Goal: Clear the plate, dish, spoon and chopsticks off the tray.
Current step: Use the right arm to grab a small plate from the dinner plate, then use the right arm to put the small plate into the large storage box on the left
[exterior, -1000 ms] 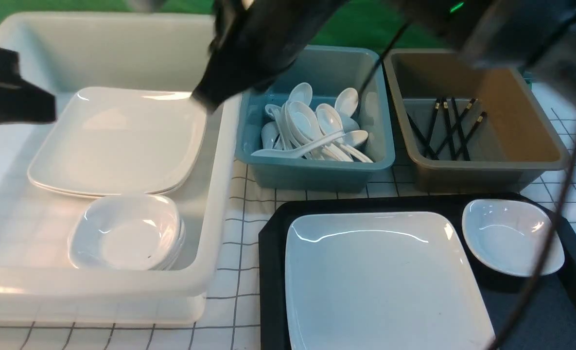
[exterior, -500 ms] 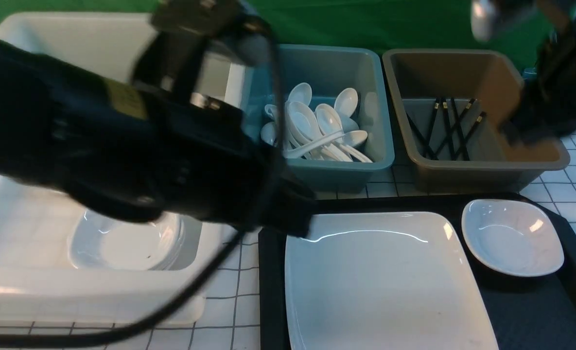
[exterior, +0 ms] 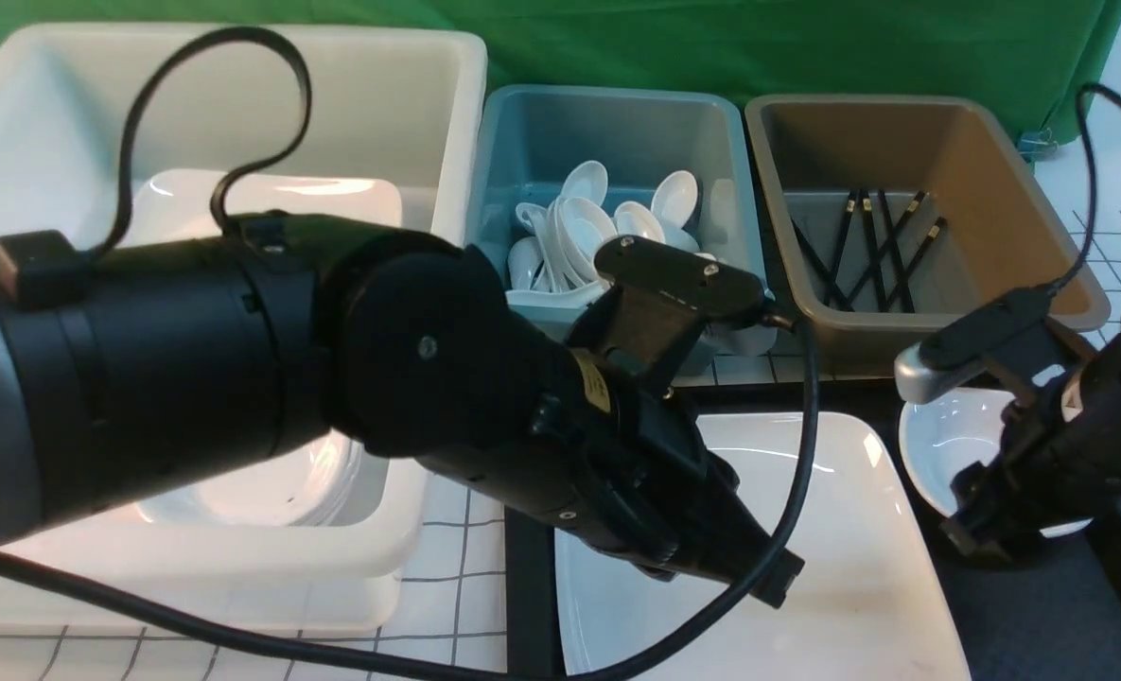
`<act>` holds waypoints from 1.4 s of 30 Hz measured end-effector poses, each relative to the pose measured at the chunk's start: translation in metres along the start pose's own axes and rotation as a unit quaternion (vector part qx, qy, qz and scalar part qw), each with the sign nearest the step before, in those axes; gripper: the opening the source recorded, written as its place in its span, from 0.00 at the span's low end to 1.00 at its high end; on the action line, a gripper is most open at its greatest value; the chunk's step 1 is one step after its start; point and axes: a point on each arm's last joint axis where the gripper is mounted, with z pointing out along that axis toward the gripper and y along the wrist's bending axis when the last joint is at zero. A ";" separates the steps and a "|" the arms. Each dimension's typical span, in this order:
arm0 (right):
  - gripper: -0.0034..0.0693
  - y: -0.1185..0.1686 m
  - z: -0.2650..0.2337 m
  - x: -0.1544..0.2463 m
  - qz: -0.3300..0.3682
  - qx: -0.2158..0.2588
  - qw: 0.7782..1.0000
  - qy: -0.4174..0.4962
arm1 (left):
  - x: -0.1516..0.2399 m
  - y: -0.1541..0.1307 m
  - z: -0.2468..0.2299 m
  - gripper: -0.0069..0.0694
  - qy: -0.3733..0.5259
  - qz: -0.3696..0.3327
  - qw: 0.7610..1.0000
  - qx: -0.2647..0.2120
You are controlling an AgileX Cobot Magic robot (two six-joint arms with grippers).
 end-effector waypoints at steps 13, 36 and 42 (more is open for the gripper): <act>0.58 0.001 0.045 -0.006 -0.038 0.008 0.999 0.020 | 0.000 0.001 0.000 0.09 0.001 0.004 1.000 -0.003; 0.10 0.027 -0.172 -0.049 -0.014 -0.032 0.954 -0.297 | -0.043 0.053 -0.073 0.09 -0.067 -0.039 0.994 -0.081; 0.10 0.083 -0.224 -0.084 -0.102 -0.183 0.897 -0.388 | -0.030 0.104 -0.160 0.09 -0.124 -0.107 0.971 -0.174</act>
